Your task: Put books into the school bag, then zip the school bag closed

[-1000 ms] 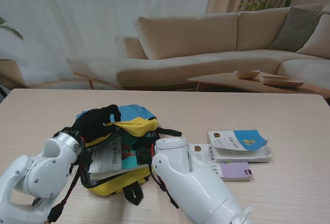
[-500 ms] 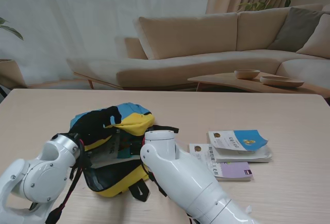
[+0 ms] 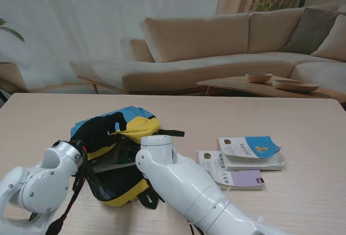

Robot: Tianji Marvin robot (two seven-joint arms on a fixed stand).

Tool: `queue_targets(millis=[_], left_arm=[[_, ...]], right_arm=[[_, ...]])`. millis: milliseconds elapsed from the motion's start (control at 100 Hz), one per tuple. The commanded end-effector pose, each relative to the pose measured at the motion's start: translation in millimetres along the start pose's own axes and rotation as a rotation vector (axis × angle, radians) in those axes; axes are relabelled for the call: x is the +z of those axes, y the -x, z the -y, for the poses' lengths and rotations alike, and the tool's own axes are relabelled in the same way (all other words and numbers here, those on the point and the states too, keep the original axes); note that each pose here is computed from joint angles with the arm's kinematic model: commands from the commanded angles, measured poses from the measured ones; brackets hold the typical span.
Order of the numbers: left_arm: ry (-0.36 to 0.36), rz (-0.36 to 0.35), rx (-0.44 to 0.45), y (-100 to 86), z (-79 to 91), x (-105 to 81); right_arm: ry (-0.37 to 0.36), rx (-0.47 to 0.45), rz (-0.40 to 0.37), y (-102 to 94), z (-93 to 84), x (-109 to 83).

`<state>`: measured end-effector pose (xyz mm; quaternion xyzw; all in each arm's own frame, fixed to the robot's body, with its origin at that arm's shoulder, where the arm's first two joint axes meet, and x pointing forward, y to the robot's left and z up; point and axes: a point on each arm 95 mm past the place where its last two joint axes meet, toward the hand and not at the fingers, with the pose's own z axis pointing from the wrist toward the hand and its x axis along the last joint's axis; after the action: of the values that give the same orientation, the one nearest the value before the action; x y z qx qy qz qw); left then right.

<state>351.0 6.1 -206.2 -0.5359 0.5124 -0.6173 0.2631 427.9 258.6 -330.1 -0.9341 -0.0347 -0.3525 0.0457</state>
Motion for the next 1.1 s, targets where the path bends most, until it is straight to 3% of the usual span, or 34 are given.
queue_targets(millis=[0,640,1090], left_arm=[[0.013,-0.007,-0.005,-4.4,0.3,-2.1],[0.008,-0.006,-0.015,-2.6,-1.3,-1.3],[0.003,-0.007,-0.014,-0.5,-1.4,0.8]], right_arm=[[-0.047,0.005,-0.018,-2.6,14.6,-6.5],[-0.016,-0.148,-0.096,0.4,13.0,-2.9],[-0.011,-0.21,-0.187,-4.6,5.1,-15.4]])
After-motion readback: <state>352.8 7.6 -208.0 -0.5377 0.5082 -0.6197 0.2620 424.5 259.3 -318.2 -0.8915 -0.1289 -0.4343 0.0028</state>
